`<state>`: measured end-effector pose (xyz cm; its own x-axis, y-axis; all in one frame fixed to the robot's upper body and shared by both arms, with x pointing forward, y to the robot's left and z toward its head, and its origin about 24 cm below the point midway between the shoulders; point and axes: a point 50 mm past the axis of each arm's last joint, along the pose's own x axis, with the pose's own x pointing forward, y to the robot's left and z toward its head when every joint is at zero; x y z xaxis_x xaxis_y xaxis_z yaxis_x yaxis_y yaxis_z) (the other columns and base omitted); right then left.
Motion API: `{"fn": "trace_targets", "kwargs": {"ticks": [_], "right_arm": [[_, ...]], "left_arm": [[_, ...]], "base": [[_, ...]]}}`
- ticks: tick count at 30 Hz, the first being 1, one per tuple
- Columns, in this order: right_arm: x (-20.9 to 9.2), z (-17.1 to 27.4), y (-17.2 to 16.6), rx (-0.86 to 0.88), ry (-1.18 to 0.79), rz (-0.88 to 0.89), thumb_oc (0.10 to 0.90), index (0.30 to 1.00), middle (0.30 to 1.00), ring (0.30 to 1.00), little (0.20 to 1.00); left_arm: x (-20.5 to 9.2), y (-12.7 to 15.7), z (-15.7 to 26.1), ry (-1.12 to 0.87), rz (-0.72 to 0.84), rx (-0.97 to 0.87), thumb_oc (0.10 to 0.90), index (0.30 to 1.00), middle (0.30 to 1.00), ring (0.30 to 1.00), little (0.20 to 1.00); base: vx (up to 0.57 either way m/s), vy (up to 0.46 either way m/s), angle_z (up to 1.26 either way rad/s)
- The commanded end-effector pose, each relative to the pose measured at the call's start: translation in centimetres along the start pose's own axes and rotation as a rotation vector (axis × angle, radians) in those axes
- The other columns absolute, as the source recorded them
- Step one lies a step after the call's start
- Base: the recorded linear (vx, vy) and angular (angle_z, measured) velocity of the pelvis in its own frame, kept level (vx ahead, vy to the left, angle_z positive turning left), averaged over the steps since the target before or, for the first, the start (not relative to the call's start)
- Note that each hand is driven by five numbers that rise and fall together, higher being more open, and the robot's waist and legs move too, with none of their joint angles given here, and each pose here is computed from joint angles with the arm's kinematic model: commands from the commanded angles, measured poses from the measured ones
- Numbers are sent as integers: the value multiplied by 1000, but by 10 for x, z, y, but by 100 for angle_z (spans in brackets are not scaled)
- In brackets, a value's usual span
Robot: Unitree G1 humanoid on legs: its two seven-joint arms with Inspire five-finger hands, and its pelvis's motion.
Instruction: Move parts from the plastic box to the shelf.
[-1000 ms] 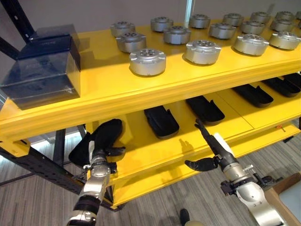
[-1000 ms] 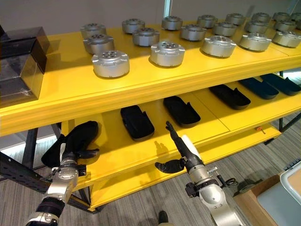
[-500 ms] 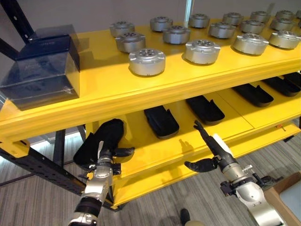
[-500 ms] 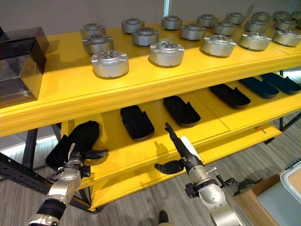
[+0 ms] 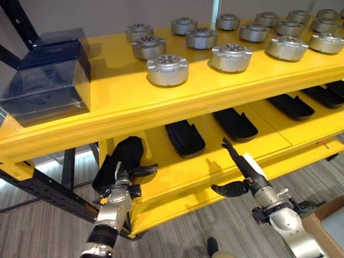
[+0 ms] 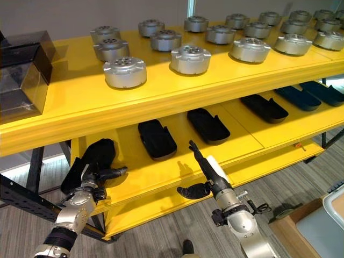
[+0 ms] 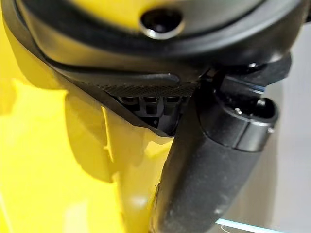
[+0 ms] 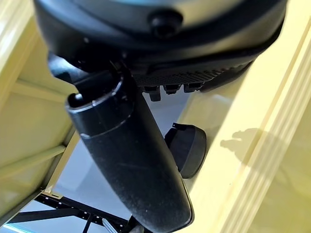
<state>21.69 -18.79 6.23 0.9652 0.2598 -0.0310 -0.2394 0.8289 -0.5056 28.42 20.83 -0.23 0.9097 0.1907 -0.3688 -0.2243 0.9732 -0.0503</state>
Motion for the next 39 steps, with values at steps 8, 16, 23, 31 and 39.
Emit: {"fn": "trace_targets", "kwargs": {"ticks": [8,16,23,31,39], "right_arm": [[4,53,-24,-9,-274,-137,900,1000,1000,1000,1000],[6,54,-23,-13,-278,-137,900,1000,1000,1000,1000],[6,54,-23,-20,-275,-132,900,1000,1000,1000,1000],[6,52,-21,-15,-270,-124,900,1000,1000,1000,1000],[3,50,-22,-19,-267,-144,900,1000,1000,1000,1000]], "left_arm": [[3,-26,67,-261,-119,-135,900,1000,1000,1000,1000],[-3,-43,77,-290,-193,-186,900,1000,1000,1000,1000],[-3,-42,77,-287,-184,-194,900,1000,1000,1000,1000],[7,-24,64,-239,-62,-196,900,1000,1000,1000,1000],[13,-5,37,-146,75,-268,900,1000,1000,1000,1000]], "base": [[0,0,0],[0,0,0],[0,0,0],[0,0,0],[0,0,0]]}}
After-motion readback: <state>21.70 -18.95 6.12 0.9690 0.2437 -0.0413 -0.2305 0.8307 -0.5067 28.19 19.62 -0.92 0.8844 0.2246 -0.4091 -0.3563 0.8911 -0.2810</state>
